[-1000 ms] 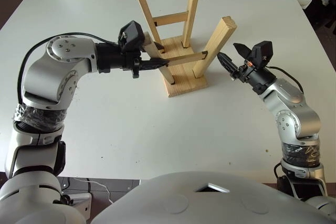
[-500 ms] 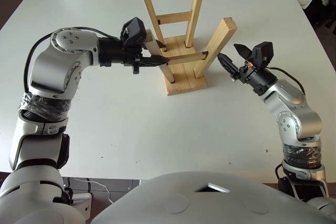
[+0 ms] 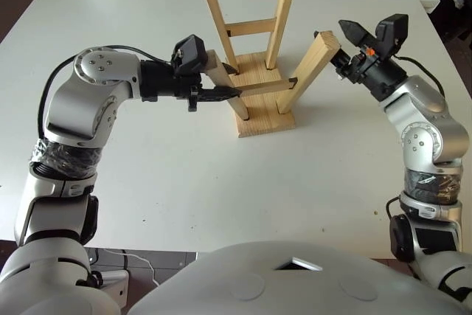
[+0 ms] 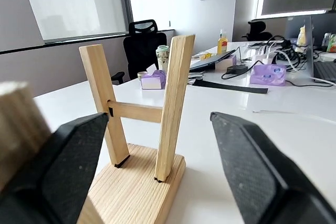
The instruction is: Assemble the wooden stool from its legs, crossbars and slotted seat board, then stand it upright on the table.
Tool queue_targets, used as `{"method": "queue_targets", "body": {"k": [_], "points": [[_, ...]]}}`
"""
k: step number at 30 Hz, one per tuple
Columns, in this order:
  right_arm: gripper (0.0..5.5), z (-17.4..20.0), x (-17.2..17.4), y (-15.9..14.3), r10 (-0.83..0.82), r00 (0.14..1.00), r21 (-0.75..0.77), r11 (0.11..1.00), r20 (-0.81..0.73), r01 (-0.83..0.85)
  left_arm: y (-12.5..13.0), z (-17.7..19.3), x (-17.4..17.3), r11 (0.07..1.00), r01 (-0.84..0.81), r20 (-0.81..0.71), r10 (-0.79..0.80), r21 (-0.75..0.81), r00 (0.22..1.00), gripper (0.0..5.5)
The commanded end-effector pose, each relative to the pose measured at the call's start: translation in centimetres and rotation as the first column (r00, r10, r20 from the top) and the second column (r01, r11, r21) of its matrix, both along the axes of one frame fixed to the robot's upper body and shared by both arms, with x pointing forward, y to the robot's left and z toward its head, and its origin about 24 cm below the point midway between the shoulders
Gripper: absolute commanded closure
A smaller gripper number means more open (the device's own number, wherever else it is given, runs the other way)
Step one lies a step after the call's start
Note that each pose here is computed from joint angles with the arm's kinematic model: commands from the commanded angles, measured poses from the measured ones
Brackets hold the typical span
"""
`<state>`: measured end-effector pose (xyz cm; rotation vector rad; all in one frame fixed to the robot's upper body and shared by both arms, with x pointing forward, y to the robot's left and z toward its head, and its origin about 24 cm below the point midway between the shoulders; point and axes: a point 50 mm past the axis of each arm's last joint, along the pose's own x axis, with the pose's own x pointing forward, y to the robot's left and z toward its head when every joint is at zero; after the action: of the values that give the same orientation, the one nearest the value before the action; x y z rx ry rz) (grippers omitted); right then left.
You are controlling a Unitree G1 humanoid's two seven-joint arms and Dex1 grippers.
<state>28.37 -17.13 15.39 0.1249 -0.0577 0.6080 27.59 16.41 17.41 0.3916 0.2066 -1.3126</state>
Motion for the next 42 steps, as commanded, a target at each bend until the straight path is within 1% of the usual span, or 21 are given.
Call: {"method": "queue_targets", "body": {"k": [1, 4, 5, 6, 9, 11, 13, 14, 16, 17, 19, 20, 21, 23, 27, 29, 30, 32, 34, 37, 42], "points": [[1.9, 0.0, -1.4, 2.6, 0.012, 1.0, 0.016, 1.0, -0.001, -0.012, 0.4, -2.4, -0.6, 0.997, 0.026, -0.133, -0.017, 0.069, 0.991, 3.46], [1.9, 0.1, -2.0, 3.1, -0.034, 0.999, 0.006, 0.999, -0.007, 0.034, -0.1, -3.0, -0.6, 0.997, 0.027, -0.136, -0.017, 0.07, 0.991, 3.46], [1.9, 0.3, -2.0, 2.1, -0.087, 0.996, -0.003, 0.996, -0.005, 0.087, -0.2, -2.9, -0.7, 0.997, 0.028, -0.136, -0.018, 0.067, 0.991, 3.46], [1.9, 0.2, -1.8, 0.5, -0.17, 0.985, -0.03, 0.985, -0.015, 0.17, 0.0, -2.6, -0.7, 0.998, 0.021, -0.13, -0.013, 0.065, 0.991, 3.46], [1.9, -0.4, -1.9, -4.0, -0.407, 0.913, -0.117, 0.909, -0.039, 0.4, 0.7, -1.5, -0.8, 0.997, 0.003, -0.097, 0.004, 0.073, 0.995, 3.46], [1.9, -0.5, -2.3, -4.7, -0.477, 0.877, -0.12, 0.875, -0.049, 0.469, 0.9, -1.0, -0.8, 0.997, -0.005, -0.083, 0.011, 0.078, 0.996, 3.46], [1.9, -0.5, -3.1, -3.2, -0.458, 0.886, -0.081, 0.888, -0.072, 0.452, 0.9, -0.8, -0.7, 0.997, -0.002, -0.078, 0.009, 0.081, 0.997, 3.46], [1.9, -0.5, -3.5, -1.7, -0.409, 0.908, -0.054, 0.912, -0.091, 0.406, 0.8, -0.9, -0.6, 0.997, 0.0, -0.079, 0.006, 0.082, 0.997, 3.46], [1.9, -0.5, -5.1, 3.1, -0.199, 0.969, 0.035, 0.978, -0.148, 0.206, 0.3, -1.3, -0.6, 0.996, 0.02, -0.088, -0.012, 0.084, 0.996, 3.46], [1.9, -0.3, -6.0, 5.4, -0.079, 0.983, 0.079, 0.992, -0.168, 0.094, -0.2, -1.6, -0.6, 0.996, 0.036, -0.095, -0.028, 0.08, 0.995, 3.46], [1.9, -0.2, -8.2, 9.9, 0.143, 0.966, 0.175, 0.979, -0.216, -0.105, -2.0, -2.3, -0.8, 0.993, 0.098, -0.115, -0.091, 0.058, 0.989, 3.46], [1.9, -0.3, -9.1, 11.2, 0.211, 0.948, 0.193, 0.967, -0.239, -0.166, -2.9, -2.6, -0.9, 0.991, 0.126, -0.122, -0.119, 0.046, 0.985, 3.46], [1.9, -0.8, -9.3, 11.5, 0.232, 0.934, 0.191, 0.964, -0.272, -0.184, -3.5, -2.9, -0.9, 0.99, 0.136, -0.127, -0.13, 0.038, 0.983, 3.46], [1.9, -1.6, -8.8, 10.9, 0.215, 0.926, 0.169, 0.971, -0.309, -0.169, -3.7, -3.1, -0.8, 0.992, 0.122, -0.125, -0.117, 0.031, 0.985, 3.46], [1.9, -2.6, -8.3, 9.5, 0.184, 0.924, 0.115, 0.981, -0.336, -0.154, -3.2, -2.6, -0.2, 0.999, 0.046, -0.097, -0.046, 0.006, 0.994, 3.46], [1.9, -2.6, -7.2, 6.9, 0.085, 0.949, 0.079, 0.995, -0.303, -0.064, -2.6, -1.6, 0.2, 1.0, 0.003, -0.052, -0.005, -0.03, 0.999, 3.46], [1.9, -2.1, -6.4, 5.0, 0.031, 0.965, 0.081, 0.997, -0.261, -0.01, -2.0, -1.0, 0.2, 0.999, -0.014, -0.034, 0.012, -0.051, 0.999, 3.09], [1.9, -1.2, -5.5, 2.1, -0.036, 0.978, 0.117, 0.991, -0.205, 0.061, -1.1, -0.2, 0.0, 0.997, -0.039, -0.018, 0.038, -0.066, 0.999, 2.81], [1.9, -0.9, -5.4, 0.4, -0.039, 0.982, 0.144, 0.987, -0.185, 0.067, 0.0, 0.4, -0.5, 0.994, -0.071, -0.006, 0.071, -0.079, 0.997, 2.48], [1.9, -1.1, -5.5, -0.4, -0.026, 0.983, 0.163, 0.985, -0.182, 0.056, 1.2, 1.4, -1.2, 0.989, -0.114, 0.022, 0.117, -0.091, 0.993, 1.94], [1.9, -2.7, -6.2, -0.8, -0.081, 0.972, 0.135, 0.984, -0.22, 0.112, 3.1, 3.1, -3.3, 0.976, -0.177, 0.072, 0.187, -0.127, 0.98, 1.94]]}}
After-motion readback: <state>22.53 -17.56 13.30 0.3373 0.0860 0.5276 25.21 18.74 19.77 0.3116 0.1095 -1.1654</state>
